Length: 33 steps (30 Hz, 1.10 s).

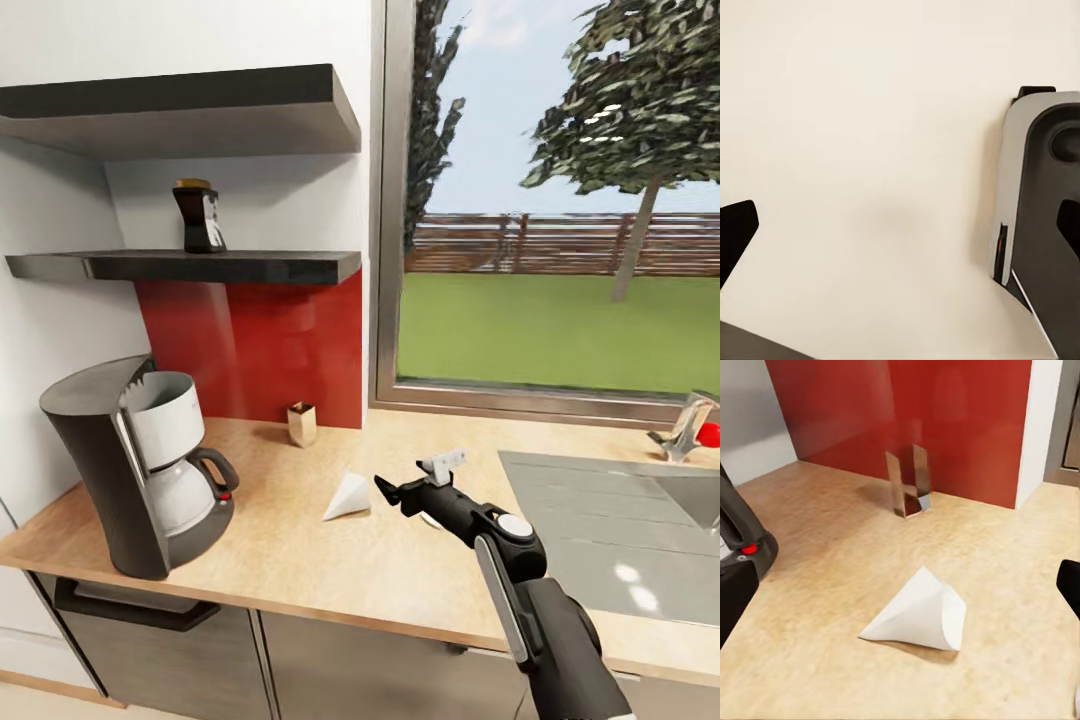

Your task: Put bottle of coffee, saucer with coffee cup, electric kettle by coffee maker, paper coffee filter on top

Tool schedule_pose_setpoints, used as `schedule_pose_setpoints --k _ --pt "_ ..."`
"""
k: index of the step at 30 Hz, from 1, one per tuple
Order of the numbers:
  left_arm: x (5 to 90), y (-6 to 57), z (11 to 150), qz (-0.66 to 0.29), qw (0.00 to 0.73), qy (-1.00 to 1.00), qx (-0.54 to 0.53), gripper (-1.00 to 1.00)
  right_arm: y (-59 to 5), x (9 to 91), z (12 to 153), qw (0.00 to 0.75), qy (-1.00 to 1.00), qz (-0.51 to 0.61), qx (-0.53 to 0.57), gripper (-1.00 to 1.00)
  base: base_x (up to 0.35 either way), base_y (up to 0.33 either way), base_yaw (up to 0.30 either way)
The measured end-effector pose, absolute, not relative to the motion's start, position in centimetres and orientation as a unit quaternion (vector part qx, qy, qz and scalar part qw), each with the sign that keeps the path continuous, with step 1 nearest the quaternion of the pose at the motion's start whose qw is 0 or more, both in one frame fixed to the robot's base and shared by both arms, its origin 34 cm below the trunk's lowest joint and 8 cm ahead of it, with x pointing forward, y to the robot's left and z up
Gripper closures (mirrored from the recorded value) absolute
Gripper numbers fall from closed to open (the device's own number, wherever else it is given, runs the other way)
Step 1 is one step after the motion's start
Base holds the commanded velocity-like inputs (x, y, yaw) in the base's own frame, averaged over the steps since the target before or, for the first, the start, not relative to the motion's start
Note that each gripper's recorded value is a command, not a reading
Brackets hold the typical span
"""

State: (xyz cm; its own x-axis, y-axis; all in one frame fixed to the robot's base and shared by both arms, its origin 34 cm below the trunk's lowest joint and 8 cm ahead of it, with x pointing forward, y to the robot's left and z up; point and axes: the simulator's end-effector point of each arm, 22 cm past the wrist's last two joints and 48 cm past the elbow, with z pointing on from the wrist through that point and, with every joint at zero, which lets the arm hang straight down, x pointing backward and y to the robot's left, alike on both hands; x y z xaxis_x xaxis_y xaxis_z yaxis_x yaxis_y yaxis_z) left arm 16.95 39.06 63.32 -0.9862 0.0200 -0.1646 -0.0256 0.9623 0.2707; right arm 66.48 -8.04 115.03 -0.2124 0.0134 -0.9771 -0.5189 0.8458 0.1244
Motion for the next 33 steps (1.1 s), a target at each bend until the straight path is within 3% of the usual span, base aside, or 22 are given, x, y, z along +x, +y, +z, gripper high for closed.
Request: schedule_pose_setpoints --k 27,33 --pt "13.9 40.3 63.5 0.159 0.059 0.985 0.002 -1.00 -7.9 66.2 108.9 0.541 0.794 0.227 -0.158 -1.00 0.050 0.001 0.000" --pt "13.9 40.2 63.5 0.158 0.059 0.986 0.002 -1.00 -8.9 66.1 107.2 0.528 0.805 0.219 -0.159 -1.00 0.110 0.140 0.000"
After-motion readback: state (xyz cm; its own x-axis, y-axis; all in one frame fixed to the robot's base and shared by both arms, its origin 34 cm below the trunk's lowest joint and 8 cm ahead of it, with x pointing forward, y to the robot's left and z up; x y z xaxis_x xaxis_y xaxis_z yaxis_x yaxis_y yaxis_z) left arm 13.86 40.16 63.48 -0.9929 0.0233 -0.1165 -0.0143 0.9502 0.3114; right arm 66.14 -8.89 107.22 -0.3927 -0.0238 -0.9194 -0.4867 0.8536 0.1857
